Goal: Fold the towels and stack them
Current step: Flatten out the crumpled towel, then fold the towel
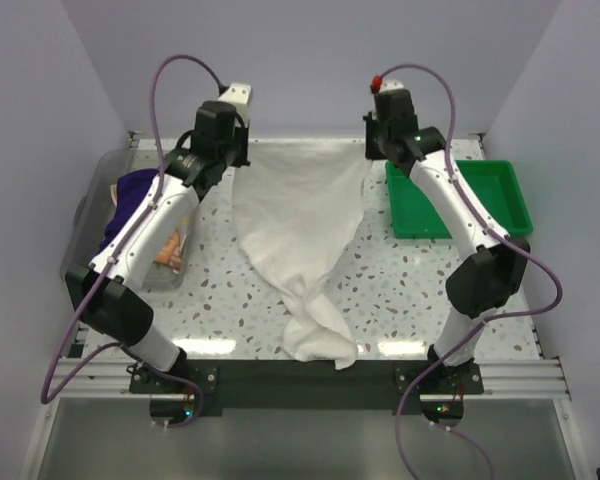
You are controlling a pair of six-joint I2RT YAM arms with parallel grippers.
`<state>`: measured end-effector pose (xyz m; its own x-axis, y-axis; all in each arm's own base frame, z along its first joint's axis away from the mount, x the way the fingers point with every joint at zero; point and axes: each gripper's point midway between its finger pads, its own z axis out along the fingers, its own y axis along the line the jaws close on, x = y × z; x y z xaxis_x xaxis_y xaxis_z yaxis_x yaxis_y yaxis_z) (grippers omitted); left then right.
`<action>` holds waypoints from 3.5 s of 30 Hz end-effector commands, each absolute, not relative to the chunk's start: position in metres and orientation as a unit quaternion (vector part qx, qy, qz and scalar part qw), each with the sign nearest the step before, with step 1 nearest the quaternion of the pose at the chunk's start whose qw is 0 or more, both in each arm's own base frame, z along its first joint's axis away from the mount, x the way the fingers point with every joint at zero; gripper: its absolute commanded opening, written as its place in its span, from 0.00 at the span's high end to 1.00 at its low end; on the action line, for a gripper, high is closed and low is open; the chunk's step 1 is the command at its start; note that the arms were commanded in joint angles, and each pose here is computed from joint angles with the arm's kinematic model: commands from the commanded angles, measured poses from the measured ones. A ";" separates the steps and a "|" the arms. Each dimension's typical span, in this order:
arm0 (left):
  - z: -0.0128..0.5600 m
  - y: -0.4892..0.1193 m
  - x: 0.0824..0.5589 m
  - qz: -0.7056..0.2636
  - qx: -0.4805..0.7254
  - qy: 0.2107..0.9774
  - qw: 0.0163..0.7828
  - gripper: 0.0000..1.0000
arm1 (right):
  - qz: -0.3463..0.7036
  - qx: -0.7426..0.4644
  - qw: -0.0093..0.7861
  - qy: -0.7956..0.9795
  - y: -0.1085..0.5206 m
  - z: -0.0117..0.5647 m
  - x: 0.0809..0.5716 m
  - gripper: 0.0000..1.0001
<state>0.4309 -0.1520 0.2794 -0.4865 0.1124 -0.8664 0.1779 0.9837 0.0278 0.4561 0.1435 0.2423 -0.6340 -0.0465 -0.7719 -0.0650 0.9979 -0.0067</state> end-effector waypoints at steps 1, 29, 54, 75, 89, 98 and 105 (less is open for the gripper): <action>0.380 -0.135 0.462 -0.010 0.016 0.792 0.610 1.00 | -0.010 -0.018 0.522 0.852 0.125 0.339 0.487 1.00; 0.667 -0.091 0.214 -0.124 0.141 0.454 0.871 1.00 | 0.097 -0.167 0.832 0.520 0.089 0.651 0.229 1.00; 0.476 -0.109 0.528 0.016 0.016 0.697 0.717 1.00 | -0.005 -0.088 0.751 0.654 0.122 0.534 0.490 1.00; 0.236 -0.128 0.598 -0.088 0.051 0.820 0.563 1.00 | -0.035 -0.163 0.557 0.814 0.135 0.273 0.582 1.00; 0.173 -0.143 0.521 -0.160 0.045 0.886 0.432 1.00 | -0.033 -0.145 0.425 0.893 0.108 0.192 0.507 1.00; 0.172 -0.131 0.457 -0.153 0.014 0.918 0.366 1.00 | -0.020 -0.104 0.402 0.909 0.096 0.190 0.453 1.00; 0.132 -0.132 0.396 -0.161 0.012 0.932 0.325 1.00 | 0.013 -0.066 0.343 0.937 0.096 0.148 0.404 1.00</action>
<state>0.4192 -0.1471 0.1554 -0.7496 -0.0652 -0.6587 0.1948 0.9293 -0.3136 0.4248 0.1164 0.1587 -0.7025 -0.1868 -0.6868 -0.2307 0.9726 -0.0286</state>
